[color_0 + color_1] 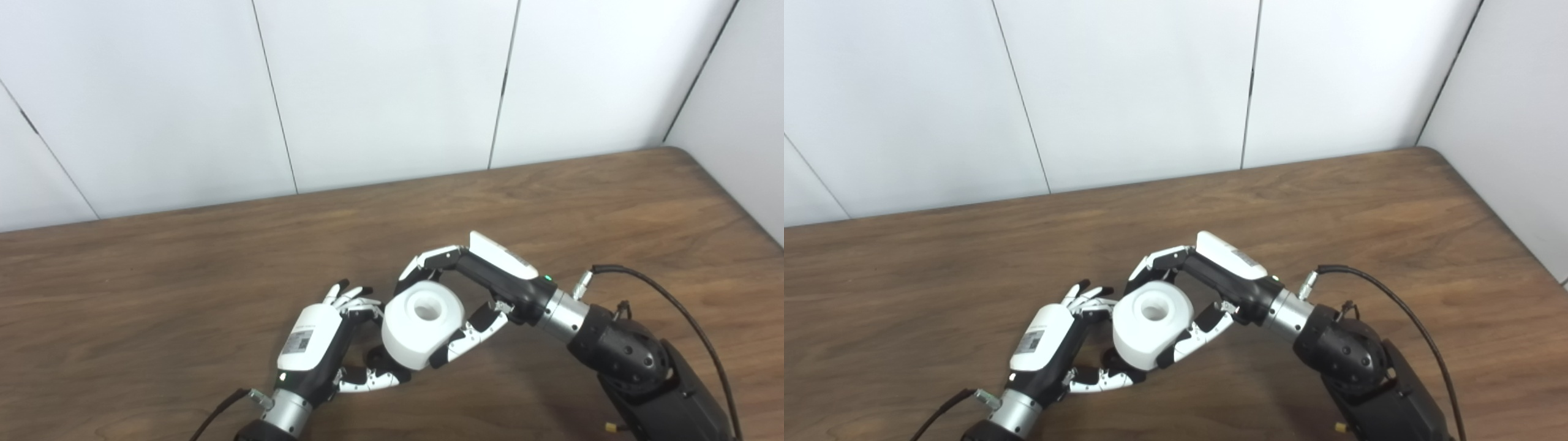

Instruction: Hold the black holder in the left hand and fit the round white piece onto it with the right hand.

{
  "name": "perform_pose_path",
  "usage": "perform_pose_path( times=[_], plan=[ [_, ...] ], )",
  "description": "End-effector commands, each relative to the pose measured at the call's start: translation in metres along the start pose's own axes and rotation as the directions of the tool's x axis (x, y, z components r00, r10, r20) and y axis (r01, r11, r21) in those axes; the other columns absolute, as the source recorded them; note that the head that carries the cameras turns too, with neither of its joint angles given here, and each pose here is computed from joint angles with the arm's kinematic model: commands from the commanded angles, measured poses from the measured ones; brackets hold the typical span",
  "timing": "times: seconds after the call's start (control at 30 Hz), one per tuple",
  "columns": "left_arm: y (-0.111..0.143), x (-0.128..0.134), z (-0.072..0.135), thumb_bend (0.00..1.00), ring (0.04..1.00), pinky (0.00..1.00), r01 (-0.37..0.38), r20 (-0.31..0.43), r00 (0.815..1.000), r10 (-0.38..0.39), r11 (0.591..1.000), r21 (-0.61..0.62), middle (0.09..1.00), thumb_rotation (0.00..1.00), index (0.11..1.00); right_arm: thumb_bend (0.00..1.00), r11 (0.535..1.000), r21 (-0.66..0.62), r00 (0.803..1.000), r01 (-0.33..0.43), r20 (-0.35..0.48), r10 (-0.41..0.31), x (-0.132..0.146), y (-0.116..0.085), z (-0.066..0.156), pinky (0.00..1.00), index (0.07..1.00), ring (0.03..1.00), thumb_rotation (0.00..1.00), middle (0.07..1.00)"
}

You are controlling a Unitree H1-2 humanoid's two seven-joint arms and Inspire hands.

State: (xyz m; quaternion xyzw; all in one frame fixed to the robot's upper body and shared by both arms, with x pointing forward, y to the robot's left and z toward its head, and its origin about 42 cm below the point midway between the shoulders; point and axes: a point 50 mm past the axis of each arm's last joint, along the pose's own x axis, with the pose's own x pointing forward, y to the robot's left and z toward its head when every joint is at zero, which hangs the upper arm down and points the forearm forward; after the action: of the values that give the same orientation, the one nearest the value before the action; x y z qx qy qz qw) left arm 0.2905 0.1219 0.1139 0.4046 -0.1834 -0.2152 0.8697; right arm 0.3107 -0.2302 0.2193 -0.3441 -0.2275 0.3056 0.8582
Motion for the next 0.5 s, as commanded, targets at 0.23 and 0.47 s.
perform_pose_path(
  times=[0.23, 0.47],
  plan=[
    [-0.012, -0.012, 0.006, 0.52, 0.887, 1.0, 0.007, -0.011, 1.0, -0.007, 0.999, -0.039, 0.729, 0.06, 0.482, 0.5, 0.999, -0.032, 0.999, 0.024, 0.049, -0.023, -0.002, -0.006, 0.0, 0.48, 0.493, 0.566, 0.15, 0.597],
    [-0.013, -0.012, 0.006, 0.52, 0.888, 1.0, 0.003, -0.013, 1.0, -0.003, 0.999, -0.039, 0.729, 0.06, 0.482, 0.5, 0.999, -0.021, 0.998, 0.024, 0.056, -0.022, 0.0, -0.001, -0.005, 0.48, 0.493, 0.565, 0.15, 0.599]
  ],
)
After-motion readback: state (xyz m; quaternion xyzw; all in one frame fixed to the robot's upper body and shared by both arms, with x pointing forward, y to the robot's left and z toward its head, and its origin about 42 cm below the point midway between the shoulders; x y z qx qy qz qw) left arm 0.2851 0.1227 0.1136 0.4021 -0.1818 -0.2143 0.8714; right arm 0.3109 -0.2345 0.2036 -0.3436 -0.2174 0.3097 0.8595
